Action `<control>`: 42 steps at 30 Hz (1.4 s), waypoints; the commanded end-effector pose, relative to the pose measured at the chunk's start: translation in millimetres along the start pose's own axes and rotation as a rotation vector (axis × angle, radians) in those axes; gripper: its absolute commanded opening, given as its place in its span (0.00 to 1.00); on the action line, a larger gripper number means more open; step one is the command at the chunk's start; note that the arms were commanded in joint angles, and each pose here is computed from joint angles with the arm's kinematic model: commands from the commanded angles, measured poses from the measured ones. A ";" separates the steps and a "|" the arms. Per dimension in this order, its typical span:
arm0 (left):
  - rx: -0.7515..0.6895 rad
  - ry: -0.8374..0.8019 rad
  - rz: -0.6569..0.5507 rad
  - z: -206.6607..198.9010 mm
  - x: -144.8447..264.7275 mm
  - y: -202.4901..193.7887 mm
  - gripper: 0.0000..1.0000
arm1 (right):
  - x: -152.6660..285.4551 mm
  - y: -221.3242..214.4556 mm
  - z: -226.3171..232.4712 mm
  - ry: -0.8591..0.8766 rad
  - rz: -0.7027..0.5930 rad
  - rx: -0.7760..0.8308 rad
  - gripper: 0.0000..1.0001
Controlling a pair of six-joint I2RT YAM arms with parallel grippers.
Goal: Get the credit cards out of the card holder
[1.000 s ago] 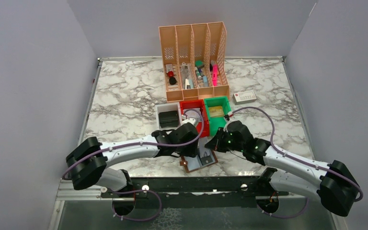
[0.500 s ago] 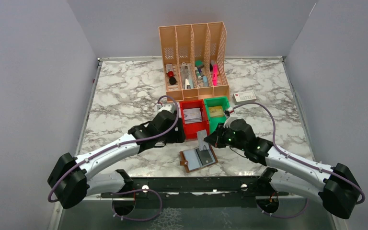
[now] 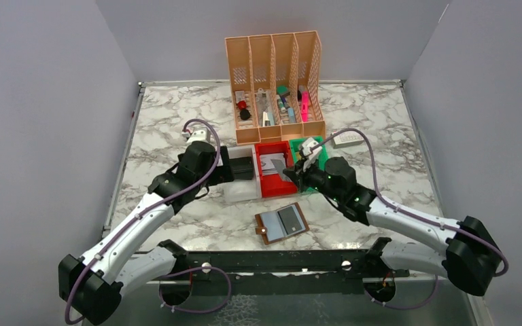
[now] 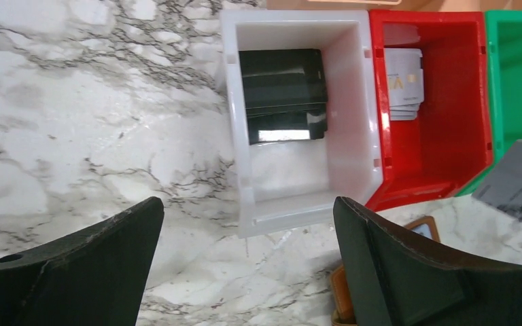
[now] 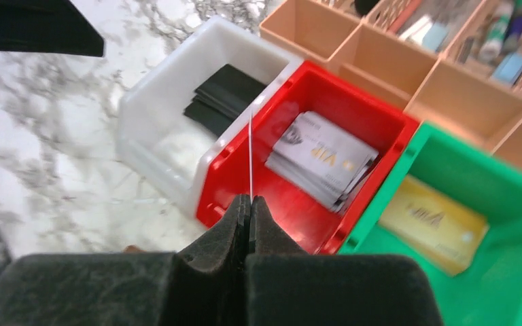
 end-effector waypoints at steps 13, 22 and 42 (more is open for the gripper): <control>-0.151 0.224 -0.040 47.6 -2.4 -0.4 0.99 | -84.6 -16.6 -51.4 -0.038 0.151 0.890 0.01; -0.174 0.231 -0.008 47.4 -7.1 -3.9 0.99 | -116.3 -36.6 -54.8 0.011 0.212 1.014 0.01; -0.199 0.244 0.032 48.6 -14.1 -10.0 0.99 | -109.9 -45.1 -38.4 0.134 0.251 0.934 0.33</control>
Point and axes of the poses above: each gripper's point midway between its finger pads, its own x axis back along the fingers, its own z axis along the line the jaws close on, y = z × x, the point moved 2 cm from there along x, back along the fingers, and after that the axes turned 5 degrees about x, right-handed, at the moved point
